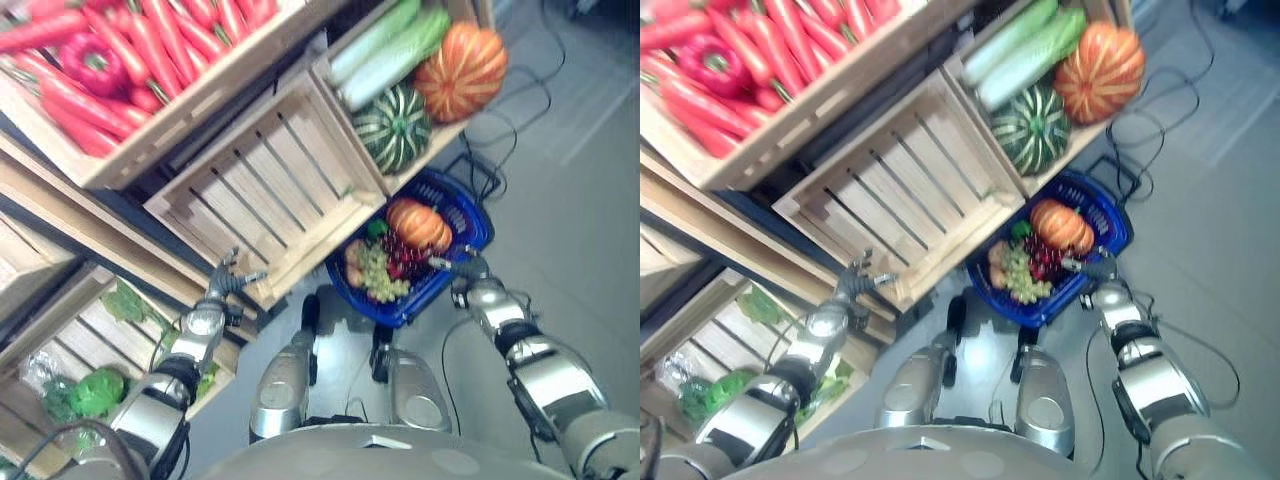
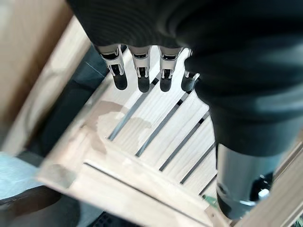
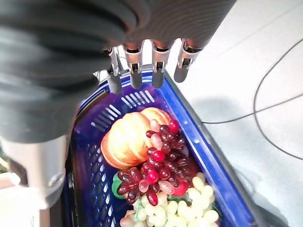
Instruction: Pick up fruits and vegetables into the basket
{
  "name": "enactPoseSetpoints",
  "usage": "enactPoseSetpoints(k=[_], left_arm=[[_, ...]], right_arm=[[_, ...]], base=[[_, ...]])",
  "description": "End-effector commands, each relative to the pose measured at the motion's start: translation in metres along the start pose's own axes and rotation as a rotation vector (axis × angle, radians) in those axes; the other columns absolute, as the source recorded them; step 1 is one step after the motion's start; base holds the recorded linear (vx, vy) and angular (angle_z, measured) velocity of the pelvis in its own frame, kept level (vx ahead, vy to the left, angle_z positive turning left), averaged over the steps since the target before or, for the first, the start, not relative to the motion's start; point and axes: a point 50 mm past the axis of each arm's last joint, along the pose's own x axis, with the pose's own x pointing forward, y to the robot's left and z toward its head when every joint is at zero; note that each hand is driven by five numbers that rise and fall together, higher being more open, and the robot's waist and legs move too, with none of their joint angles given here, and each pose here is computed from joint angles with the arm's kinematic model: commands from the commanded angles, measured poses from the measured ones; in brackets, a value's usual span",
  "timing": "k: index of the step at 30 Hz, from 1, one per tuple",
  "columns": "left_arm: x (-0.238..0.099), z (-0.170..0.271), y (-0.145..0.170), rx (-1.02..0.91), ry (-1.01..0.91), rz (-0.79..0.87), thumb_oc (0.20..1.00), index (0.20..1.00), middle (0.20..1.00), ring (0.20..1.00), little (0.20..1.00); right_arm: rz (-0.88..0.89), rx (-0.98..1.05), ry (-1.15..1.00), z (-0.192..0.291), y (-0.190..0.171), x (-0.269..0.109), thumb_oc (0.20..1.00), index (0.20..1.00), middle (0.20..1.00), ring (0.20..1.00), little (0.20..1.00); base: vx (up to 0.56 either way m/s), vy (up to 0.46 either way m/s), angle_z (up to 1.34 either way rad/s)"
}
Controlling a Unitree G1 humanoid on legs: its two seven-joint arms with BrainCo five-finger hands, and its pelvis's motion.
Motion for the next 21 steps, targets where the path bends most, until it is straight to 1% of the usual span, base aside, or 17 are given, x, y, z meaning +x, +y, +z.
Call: enactPoseSetpoints(k=[1, 7, 9, 15, 21], left_arm=[[-0.007, -0.019, 0.006, 0.084, 0.045, -0.041, 1.000, 1.000, 1.000, 1.000, 1.000], [-0.026, -0.058, 0.000, 0.062, 0.193, -0.121, 1.000, 1.000, 1.000, 1.000, 1.000], [-0.034, -0.073, -0.005, 0.023, 0.271, -0.182, 1.000, 1.000, 1.000, 1.000, 1.000], [-0.048, -0.096, -0.011, -0.027, 0.396, -0.203, 1.000, 1.000, 1.000, 1.000, 1.000], [-0.050, -0.100, -0.012, -0.055, 0.435, -0.195, 1.000, 1.000, 1.000, 1.000, 1.000]], right_arm=[[0.019, -0.034, 0.043, -0.028, 0.009, -0.008, 1.000, 1.000, 1.000, 1.000, 1.000], [0.100, -0.089, 0.223, -0.082, 0.023, -0.027, 1.000, 1.000, 1.000, 1.000, 1.000], [0.147, -0.088, 0.331, -0.107, 0.029, -0.038, 1.000, 1.000, 1.000, 1.000, 1.000], [0.224, -0.103, 0.502, -0.146, 0.035, -0.060, 1.000, 1.000, 1.000, 1.000, 1.000], [0.235, -0.149, 0.536, -0.156, 0.030, -0.065, 1.000, 1.000, 1.000, 1.000, 1.000]], base=[[0.13, 0.002, 0.02], [0.09, 0.007, 0.00], [0.05, 0.013, -0.12], [0.02, 0.024, -0.18], [0.01, 0.015, -0.09]])
